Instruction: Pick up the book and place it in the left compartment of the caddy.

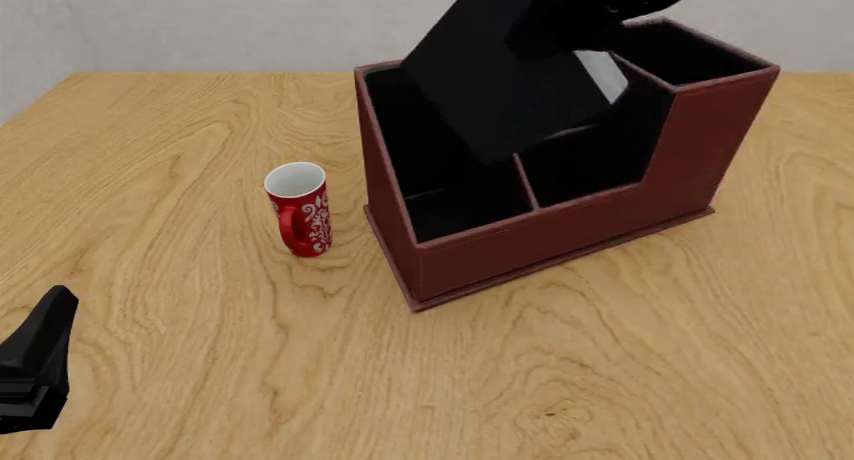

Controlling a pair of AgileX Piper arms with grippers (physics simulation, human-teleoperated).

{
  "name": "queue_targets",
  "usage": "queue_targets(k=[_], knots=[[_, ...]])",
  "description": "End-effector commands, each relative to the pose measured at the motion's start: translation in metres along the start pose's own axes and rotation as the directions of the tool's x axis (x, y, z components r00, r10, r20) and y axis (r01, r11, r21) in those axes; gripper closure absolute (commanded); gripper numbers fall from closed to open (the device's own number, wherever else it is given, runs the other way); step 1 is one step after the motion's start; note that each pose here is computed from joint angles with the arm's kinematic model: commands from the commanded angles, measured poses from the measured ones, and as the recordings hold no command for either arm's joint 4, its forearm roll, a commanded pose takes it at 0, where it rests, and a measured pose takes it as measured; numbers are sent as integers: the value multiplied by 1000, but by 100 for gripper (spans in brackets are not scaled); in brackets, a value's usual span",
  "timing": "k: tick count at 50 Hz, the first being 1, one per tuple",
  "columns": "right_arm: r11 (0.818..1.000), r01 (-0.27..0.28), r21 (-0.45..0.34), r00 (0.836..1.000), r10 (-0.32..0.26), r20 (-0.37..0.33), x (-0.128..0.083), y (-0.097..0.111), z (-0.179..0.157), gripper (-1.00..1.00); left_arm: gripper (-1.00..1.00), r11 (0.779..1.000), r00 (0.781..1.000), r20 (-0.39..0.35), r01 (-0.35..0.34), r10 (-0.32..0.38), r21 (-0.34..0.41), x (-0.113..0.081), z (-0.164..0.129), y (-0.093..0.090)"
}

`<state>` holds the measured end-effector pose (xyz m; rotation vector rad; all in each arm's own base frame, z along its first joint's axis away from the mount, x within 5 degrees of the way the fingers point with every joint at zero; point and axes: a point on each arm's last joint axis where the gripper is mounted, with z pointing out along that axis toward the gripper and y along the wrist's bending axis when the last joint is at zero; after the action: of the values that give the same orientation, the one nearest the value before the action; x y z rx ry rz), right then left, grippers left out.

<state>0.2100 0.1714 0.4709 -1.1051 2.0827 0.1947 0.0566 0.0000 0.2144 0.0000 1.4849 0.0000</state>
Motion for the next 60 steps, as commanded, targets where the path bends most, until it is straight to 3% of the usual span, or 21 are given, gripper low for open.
queue_targets(k=[1, 60], knots=[[999, -36, 6, 999, 36, 0, -8, -4, 8, 100, -100, 1000, 1000, 0, 0, 0, 0, 0, 0, 0], [993, -110, 29, 990, 112, -79, -24, -30, 70, 100, -100, 1000, 1000, 0, 0, 0, 0, 0, 0, 0]])
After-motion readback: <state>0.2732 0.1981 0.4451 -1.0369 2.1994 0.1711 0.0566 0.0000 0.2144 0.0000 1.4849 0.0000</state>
